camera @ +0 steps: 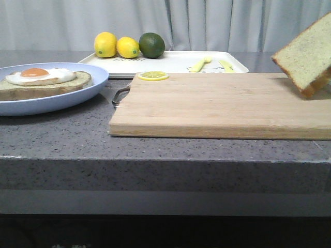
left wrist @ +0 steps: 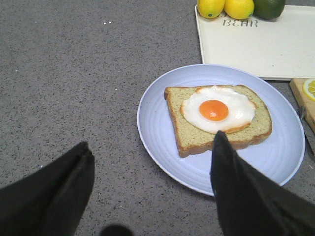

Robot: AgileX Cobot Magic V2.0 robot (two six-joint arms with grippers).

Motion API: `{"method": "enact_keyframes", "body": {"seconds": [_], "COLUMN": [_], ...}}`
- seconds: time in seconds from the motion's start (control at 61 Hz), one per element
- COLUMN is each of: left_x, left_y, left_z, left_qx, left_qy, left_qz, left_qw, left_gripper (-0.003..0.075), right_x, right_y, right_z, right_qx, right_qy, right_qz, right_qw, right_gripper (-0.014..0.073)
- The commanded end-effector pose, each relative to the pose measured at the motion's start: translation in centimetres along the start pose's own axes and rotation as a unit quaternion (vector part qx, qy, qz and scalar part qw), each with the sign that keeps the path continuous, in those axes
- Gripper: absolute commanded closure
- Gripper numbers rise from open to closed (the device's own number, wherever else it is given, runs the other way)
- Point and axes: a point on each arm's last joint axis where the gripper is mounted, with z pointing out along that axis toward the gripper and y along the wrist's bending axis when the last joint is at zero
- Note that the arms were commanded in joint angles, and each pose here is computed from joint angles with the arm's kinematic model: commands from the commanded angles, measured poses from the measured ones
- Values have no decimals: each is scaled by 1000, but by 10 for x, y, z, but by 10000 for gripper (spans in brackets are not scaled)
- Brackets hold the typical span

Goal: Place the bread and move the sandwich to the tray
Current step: 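Lift the bread slice and carry it over the egg toast on the plate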

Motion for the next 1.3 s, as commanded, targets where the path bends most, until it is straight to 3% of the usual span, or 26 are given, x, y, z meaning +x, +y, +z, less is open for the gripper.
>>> {"method": "enact_keyframes", "body": {"seconds": [0.0,0.312,0.574,0.82,0.968,1.148,1.28], "left_x": [-15,-15,-15,-15,-15,-15,-15], "left_y": [-2,-2,-2,-2,-2,-2,-2], "left_z": [-5,-5,-5,-5,-5,-5,-5], "left_qx": [6,6,6,6,6,6,6], "left_qy": [-47,-47,-47,-47,-47,-47,-47], "left_qz": [3,3,3,3,3,3,3], "left_qw": [999,999,999,999,999,999,999], "left_gripper": [225,225,225,225,225,225,225], "right_x": [2,13,26,48,61,70,74], "right_y": [42,81,129,171,198,223,241], "right_z": [-11,9,46,88,114,156,192], "right_qx": [-89,-150,-240,-250,-290,-308,-295], "right_qy": [6,31,36,18,7,41,50], "right_qz": [-32,-59,-50,-30,-27,-29,-8], "right_qw": [996,986,969,968,957,950,954], "right_gripper": [485,485,485,485,485,485,485]}}
